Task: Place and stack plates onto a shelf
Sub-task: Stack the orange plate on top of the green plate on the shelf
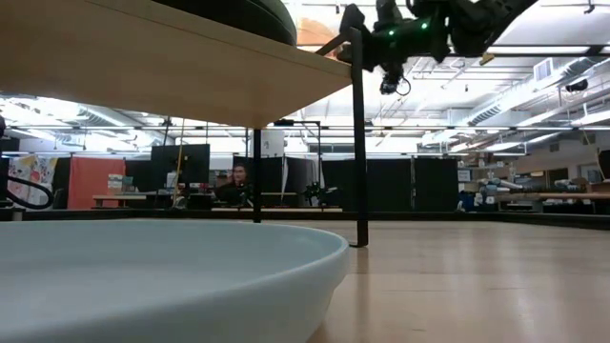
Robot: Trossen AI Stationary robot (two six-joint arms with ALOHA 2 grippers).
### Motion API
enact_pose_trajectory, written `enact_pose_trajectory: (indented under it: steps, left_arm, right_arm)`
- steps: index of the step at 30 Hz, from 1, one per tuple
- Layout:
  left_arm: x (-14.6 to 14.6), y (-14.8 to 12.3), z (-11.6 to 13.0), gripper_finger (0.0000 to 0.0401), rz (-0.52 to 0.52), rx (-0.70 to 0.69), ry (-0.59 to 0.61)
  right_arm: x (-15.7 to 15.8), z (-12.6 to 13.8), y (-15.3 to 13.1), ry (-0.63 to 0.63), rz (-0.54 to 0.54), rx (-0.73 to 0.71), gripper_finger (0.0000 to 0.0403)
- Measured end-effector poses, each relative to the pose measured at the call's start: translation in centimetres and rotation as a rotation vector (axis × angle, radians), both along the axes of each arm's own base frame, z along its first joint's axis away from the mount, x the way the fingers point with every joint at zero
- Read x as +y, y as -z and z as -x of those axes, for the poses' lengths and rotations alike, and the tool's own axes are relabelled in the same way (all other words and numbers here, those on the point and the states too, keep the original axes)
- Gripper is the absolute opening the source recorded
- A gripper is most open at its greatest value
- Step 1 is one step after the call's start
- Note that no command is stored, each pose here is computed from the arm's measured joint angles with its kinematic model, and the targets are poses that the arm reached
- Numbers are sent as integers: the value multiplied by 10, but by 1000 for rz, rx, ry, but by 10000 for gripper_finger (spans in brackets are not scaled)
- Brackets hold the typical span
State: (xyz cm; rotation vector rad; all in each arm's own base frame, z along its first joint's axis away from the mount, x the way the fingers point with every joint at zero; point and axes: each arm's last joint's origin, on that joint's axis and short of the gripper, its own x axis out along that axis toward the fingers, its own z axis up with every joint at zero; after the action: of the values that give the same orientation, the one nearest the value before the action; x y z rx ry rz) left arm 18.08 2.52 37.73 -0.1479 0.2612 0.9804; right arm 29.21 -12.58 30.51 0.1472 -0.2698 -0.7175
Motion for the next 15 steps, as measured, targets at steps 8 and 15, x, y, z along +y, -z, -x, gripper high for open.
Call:
enact_pose_trajectory:
  steps: [8,15]
  left_arm:
    - [13,12,-32,199,-4,8,-56]
    - [23,19,-56,199,-5,-34,-92]
  right_arm:
    - [-3,-16,17,-17,-10,-63,9]
    - [-4,-24,27,-20,-10,-64,10]
